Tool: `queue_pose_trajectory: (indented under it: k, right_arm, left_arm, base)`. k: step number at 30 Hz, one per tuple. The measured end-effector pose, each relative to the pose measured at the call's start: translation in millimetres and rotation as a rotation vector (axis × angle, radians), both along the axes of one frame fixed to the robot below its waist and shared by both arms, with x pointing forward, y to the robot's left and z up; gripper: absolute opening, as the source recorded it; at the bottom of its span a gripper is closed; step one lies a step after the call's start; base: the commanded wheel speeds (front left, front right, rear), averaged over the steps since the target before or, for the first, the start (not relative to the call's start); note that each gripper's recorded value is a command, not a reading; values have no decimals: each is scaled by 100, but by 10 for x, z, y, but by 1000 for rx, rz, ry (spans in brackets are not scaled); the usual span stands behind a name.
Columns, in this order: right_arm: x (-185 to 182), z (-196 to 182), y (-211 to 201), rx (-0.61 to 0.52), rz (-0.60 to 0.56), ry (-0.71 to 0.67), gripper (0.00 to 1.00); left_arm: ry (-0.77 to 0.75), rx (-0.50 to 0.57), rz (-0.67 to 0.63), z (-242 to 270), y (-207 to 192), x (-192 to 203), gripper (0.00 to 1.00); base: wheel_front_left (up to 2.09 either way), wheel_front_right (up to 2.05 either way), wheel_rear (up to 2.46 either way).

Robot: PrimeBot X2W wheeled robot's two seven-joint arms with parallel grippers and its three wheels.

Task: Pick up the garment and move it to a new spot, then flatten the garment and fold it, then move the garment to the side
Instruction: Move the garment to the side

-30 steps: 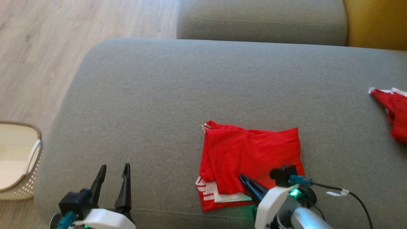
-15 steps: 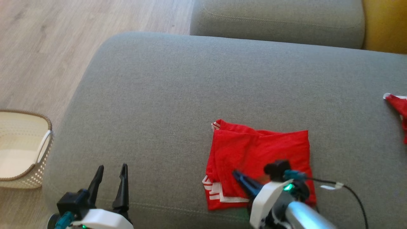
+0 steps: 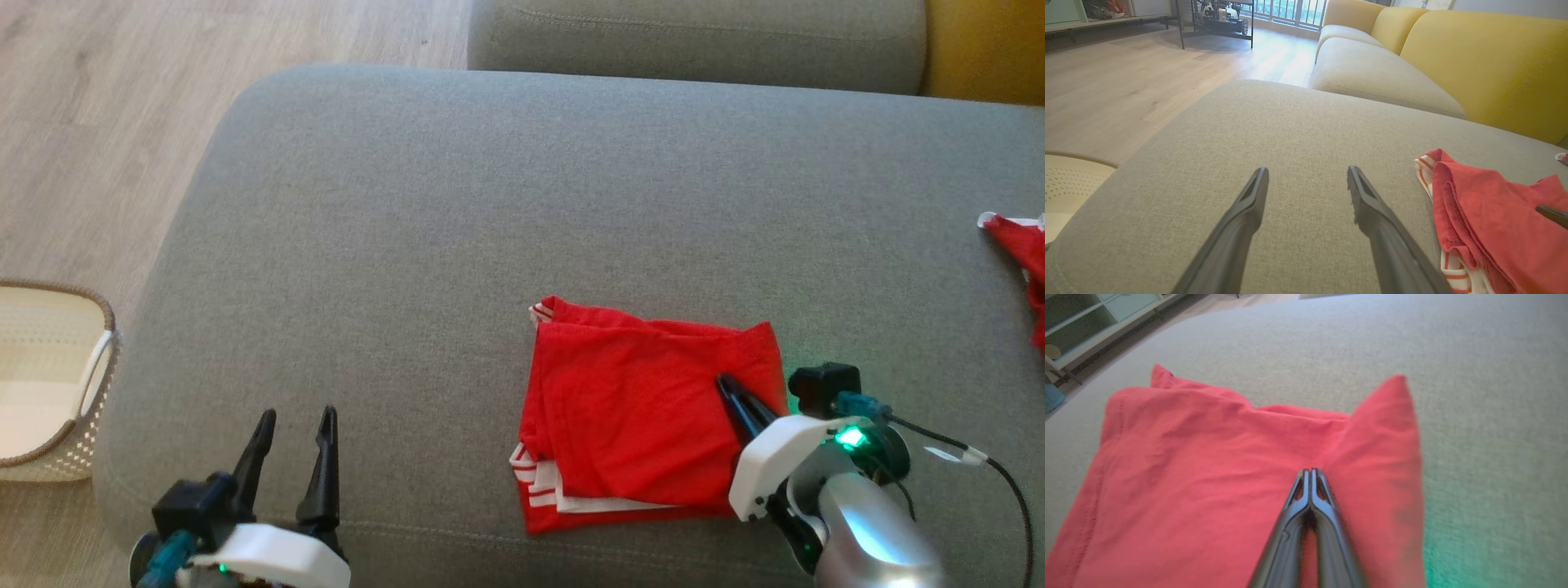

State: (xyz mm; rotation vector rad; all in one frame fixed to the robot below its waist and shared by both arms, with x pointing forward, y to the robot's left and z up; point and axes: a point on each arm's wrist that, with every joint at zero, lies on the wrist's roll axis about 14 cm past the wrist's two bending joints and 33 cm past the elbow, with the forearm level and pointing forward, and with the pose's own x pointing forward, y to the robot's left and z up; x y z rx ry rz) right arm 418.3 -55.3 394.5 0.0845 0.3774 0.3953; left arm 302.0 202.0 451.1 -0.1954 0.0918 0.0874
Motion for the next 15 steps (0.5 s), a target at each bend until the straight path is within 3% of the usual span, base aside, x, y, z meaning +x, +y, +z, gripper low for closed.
queue_pose_trajectory:
  k: [5,15]
  right_arm:
    - [-11,-77,-39,11,-24,36,0]
    - [136,527,-182,85,-83,-144,0]
  left_arm:
    - [-13,5,0,41,14,64,100]
    - [-54,6,-42,153,-100,163,100]
  base:
    - [0,0,0]
    - [0,0,0]
